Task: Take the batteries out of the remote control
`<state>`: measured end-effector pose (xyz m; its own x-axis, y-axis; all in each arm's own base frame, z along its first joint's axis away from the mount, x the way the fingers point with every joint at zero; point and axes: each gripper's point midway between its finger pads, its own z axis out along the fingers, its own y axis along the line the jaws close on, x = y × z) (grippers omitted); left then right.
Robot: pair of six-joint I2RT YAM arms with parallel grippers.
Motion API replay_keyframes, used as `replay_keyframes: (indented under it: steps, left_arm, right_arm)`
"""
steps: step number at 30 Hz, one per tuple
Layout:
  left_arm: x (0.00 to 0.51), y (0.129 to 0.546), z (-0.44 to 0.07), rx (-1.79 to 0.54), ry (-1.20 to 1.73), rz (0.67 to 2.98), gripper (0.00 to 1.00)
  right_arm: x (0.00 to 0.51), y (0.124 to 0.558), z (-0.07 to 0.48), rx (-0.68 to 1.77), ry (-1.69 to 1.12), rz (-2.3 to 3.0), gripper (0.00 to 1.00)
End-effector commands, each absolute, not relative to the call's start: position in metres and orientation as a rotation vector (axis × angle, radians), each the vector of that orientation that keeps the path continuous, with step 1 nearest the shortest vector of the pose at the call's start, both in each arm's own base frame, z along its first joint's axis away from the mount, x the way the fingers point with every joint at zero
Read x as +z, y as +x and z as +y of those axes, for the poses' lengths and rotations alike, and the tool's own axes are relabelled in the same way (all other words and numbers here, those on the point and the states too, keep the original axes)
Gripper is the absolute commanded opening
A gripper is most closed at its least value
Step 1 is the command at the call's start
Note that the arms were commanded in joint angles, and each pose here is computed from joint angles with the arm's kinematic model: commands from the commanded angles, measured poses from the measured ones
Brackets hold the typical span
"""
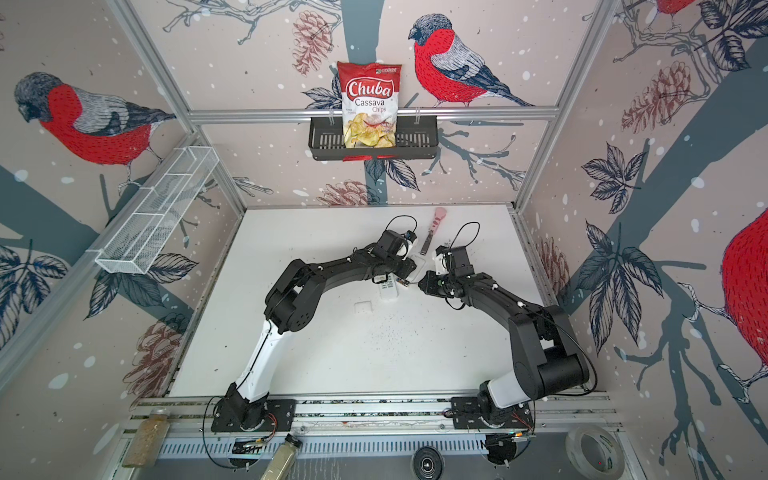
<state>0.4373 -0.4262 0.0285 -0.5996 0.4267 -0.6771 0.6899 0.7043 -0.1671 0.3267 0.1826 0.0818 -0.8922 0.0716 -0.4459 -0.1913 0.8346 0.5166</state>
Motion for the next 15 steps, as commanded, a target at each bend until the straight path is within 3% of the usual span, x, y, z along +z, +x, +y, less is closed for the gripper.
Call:
replay_keyframes:
  steps: [1,15]
  left_arm:
    - [-0.024,0.405,-0.385,-0.401,0.911,2.544,0.41]
    - [-0.023,0.406,-0.385,-0.403,0.911,2.543,0.41]
  right_arm:
    - [0.094,0.33,0.191,0.833,-0.111,2.512,0.1]
    - [0.083,0.318,0.19,0.794,-0.129,2.55,0.1]
